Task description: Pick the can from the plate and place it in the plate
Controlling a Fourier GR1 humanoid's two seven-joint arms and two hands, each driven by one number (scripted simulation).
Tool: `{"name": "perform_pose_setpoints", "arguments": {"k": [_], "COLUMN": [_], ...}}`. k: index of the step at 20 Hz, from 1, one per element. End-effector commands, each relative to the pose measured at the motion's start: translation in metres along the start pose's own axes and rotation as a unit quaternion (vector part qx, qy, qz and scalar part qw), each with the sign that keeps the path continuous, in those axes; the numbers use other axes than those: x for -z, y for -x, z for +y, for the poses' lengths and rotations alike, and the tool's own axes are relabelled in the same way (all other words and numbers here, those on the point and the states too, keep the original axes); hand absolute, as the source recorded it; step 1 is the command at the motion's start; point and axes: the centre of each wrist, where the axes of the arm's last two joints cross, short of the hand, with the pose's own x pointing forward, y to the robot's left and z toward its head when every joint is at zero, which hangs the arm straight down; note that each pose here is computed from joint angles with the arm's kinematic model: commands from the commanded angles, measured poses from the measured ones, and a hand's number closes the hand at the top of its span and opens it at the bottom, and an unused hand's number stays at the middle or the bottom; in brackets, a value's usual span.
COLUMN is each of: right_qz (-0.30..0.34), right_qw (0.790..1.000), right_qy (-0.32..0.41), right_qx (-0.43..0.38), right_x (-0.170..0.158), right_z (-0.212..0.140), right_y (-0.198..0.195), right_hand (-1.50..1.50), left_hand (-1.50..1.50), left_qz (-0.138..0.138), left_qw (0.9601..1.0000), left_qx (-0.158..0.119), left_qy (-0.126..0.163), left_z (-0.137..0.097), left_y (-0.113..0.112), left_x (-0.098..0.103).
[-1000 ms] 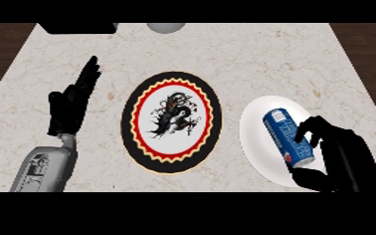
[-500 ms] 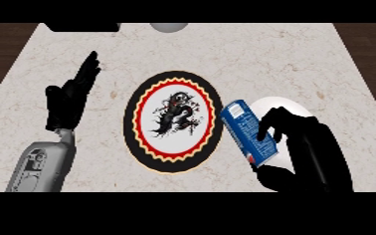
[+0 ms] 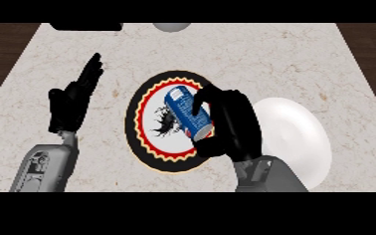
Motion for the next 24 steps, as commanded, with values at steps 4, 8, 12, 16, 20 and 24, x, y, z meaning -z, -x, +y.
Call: {"name": "perform_pose_setpoints", "arguments": {"k": [4,8,12,16,20,24], "right_qz": [0.013,0.044,0.113,0.112,0.096,0.074], "right_qw": [0.996,0.989,0.988,0.991,0.991,0.983], "right_qy": [-0.03,-0.071,-0.091,-0.077,-0.07,-0.027], "right_qx": [-0.083,-0.119,-0.045,0.01,0.058,0.163], "right_x": [0.028,0.059,0.046,0.057,0.056,0.049], "right_z": [0.06,0.077,0.104,0.11,0.114,0.108], "right_y": [-0.02,-0.015,0.009,0.02,0.017,0.011], "right_hand": [1.5,1.5,-1.5,-1.5,-1.5,-1.5], "left_hand": [0.0,0.0,0.0,0.0,0.0,0.0], "left_qz": [-0.005,-0.005,-0.007,-0.012,-0.018,-0.01], "left_qw": [1.0,1.0,0.9997,0.9997,0.9996,0.9999], "left_qx": [0.002,0.002,0.002,0.003,0.0,0.003], "left_qy": [0.005,0.006,0.023,0.021,0.021,0.013], "left_z": [-0.009,-0.011,-0.017,-0.006,-0.026,-0.032], "left_y": [0.004,-0.013,-0.006,0.007,-0.014,-0.001], "left_x": [-0.009,0.014,0.006,0.011,0.017,0.009]}}
